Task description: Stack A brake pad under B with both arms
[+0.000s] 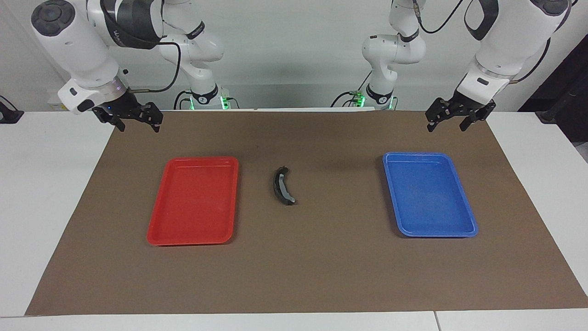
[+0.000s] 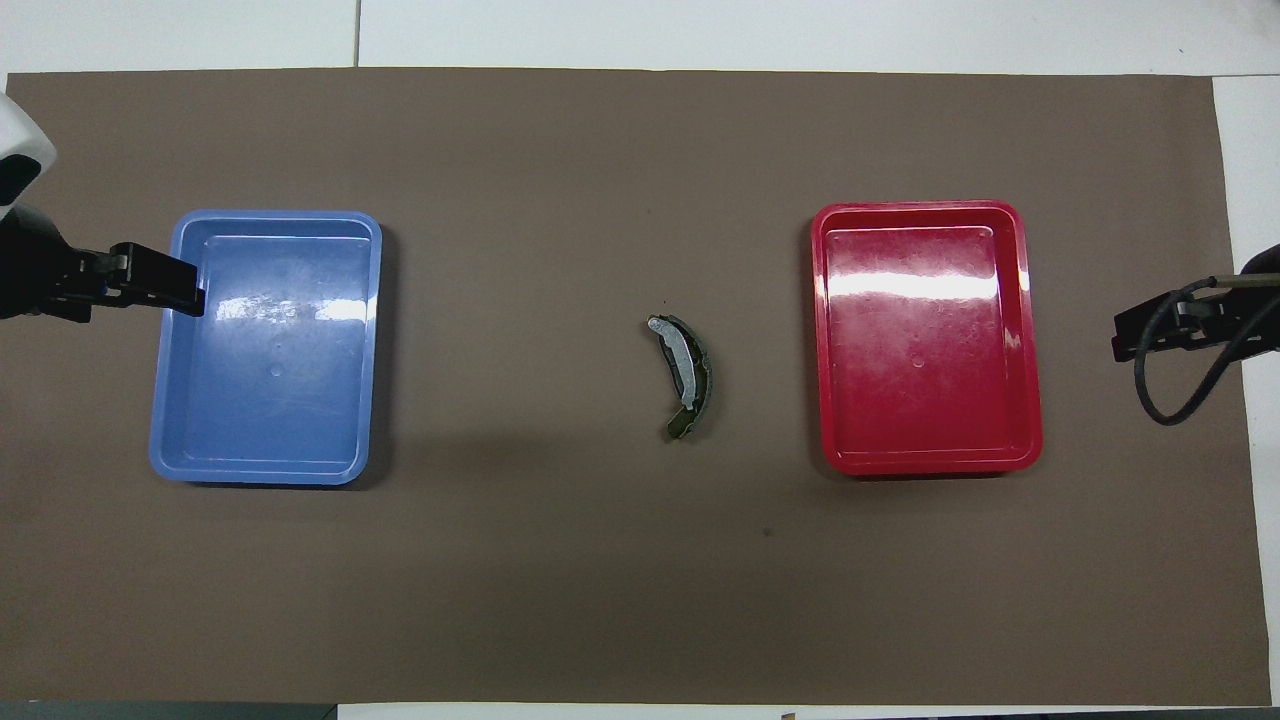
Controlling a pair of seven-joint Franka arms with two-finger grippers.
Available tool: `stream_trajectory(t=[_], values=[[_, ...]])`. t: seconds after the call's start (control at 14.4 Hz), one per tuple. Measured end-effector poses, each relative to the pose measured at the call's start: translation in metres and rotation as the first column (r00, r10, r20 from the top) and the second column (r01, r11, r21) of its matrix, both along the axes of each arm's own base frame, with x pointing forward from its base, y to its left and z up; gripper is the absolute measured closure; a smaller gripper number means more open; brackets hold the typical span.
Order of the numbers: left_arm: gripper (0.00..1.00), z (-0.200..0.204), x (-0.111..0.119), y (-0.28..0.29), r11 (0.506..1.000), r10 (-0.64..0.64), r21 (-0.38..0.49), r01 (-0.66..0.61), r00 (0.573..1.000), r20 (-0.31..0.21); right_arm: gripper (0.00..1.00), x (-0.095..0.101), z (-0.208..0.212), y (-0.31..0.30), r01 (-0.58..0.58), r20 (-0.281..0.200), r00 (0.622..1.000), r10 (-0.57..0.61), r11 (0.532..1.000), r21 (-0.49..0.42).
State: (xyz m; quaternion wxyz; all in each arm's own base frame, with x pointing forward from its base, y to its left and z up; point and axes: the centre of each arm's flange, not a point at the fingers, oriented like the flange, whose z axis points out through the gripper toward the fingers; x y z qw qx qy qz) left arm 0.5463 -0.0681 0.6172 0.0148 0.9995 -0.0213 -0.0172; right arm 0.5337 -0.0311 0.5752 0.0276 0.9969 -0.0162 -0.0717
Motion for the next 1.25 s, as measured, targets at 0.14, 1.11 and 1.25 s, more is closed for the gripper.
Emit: stream_trajectory(t=[0.14,1.11,1.25], values=[[0.00,0.000,0.000,0.000,1.000,0.000,0.000,0.000,1.000,0.000,0.00,0.001,0.000,0.000,-0.001,0.009,1.000,0.001,1.000,-0.005],[0.00,-0.001,0.000,0.000,1.000,-0.001,0.000,0.001,1.000,-0.002,0.00,-0.013,0.039,-0.005,0.009,0.074,0.997,-0.009,1.000,-0.004],[0.00,-0.001,0.000,0.000,1.000,-0.001,0.000,0.001,1.000,-0.002,0.00,-0.013,0.039,-0.005,0.009,0.074,0.997,-0.009,1.000,-0.004]])
